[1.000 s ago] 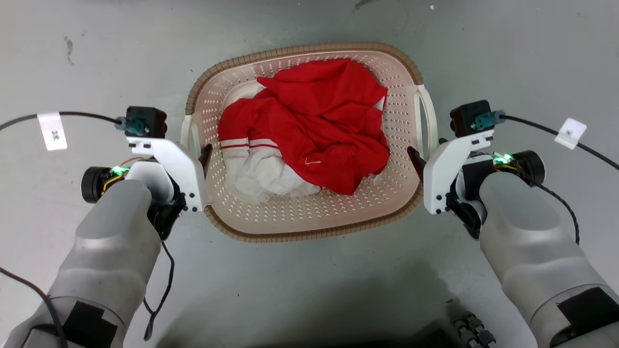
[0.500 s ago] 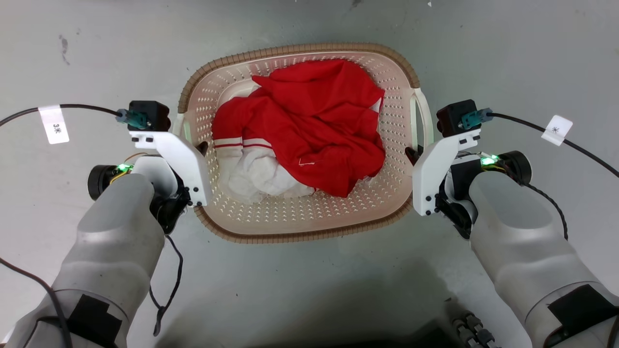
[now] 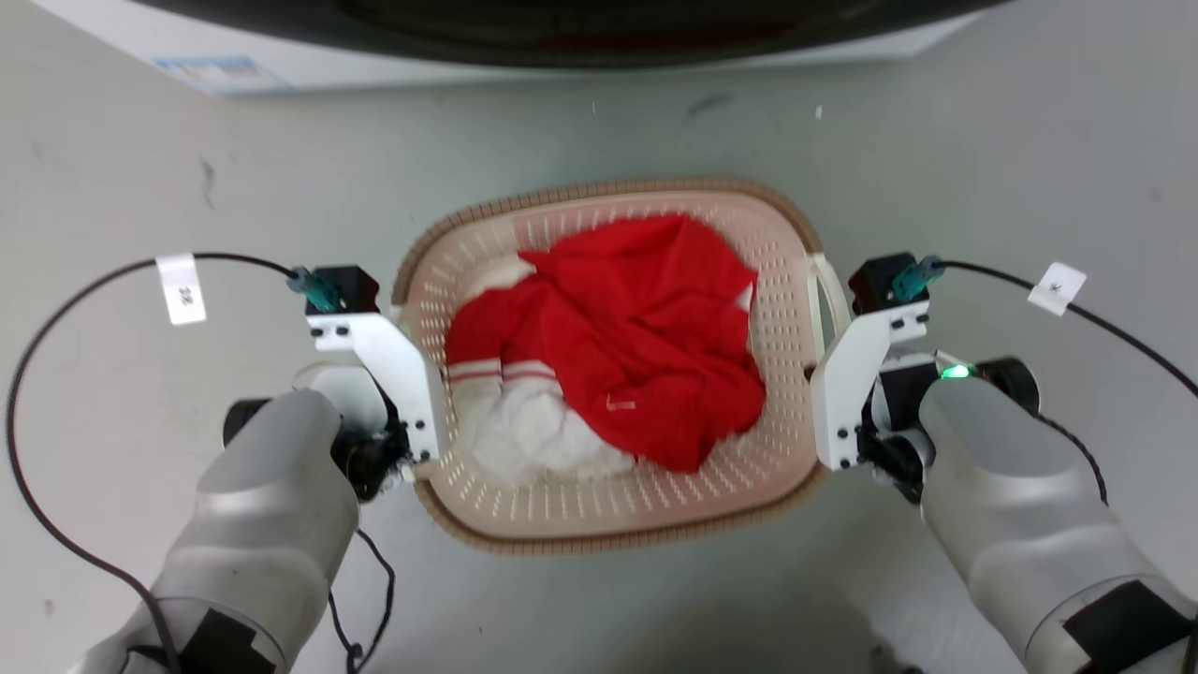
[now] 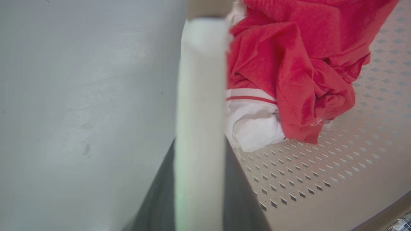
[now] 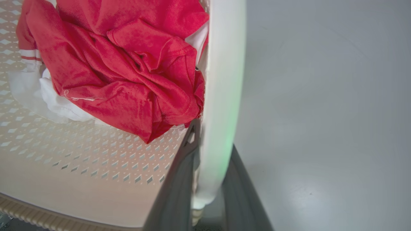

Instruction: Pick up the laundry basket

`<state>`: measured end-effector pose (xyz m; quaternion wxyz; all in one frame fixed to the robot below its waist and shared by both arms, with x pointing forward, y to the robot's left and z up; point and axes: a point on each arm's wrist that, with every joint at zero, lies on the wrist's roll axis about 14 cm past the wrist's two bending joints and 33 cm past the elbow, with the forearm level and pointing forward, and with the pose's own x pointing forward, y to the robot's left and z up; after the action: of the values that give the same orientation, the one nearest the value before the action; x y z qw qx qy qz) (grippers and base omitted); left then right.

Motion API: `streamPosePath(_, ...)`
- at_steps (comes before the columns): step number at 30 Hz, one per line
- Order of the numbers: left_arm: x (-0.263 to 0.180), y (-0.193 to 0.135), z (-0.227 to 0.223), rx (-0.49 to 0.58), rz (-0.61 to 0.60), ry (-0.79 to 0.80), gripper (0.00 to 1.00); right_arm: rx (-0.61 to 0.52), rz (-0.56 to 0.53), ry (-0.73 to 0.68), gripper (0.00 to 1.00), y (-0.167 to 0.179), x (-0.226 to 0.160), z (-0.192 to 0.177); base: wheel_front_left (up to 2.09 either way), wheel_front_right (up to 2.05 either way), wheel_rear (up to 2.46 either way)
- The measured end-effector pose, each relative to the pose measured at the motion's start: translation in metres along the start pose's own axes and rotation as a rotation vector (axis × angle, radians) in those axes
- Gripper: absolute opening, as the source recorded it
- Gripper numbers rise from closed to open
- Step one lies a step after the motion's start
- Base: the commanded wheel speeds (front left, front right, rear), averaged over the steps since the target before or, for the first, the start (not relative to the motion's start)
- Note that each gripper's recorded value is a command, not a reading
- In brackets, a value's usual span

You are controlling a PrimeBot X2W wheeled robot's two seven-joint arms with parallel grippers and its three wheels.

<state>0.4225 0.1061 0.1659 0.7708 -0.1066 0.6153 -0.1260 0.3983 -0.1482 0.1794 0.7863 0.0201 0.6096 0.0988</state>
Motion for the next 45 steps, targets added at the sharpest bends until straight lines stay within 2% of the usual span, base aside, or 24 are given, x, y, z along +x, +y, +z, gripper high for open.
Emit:
streamPosePath(10,-0.06,-0.019,0.007,0.021,-0.006,-0.021,0.0,0.011,0.009,0.065,0.0,0.014,-0.054,-0.006,0.0,0.0,0.0)
streamPosePath(24,-0.135,-0.044,0.003,0.04,-0.018,-0.009,0.0,0.019,0.013,0.063,0.0,0.025,-0.123,-0.003,0.0,0.0,0.0)
streamPosePath(35,-0.17,-0.062,-0.004,0.057,-0.034,-0.024,0.0,0.03,0.008,0.072,0.0,0.027,-0.166,-0.005,0.0,0.0,0.0)
streamPosePath(45,-0.184,-0.071,-0.023,0.053,-0.046,-0.012,0.0,0.045,0.003,0.095,0.0,0.026,-0.186,-0.023,0.0,0.0,0.0)
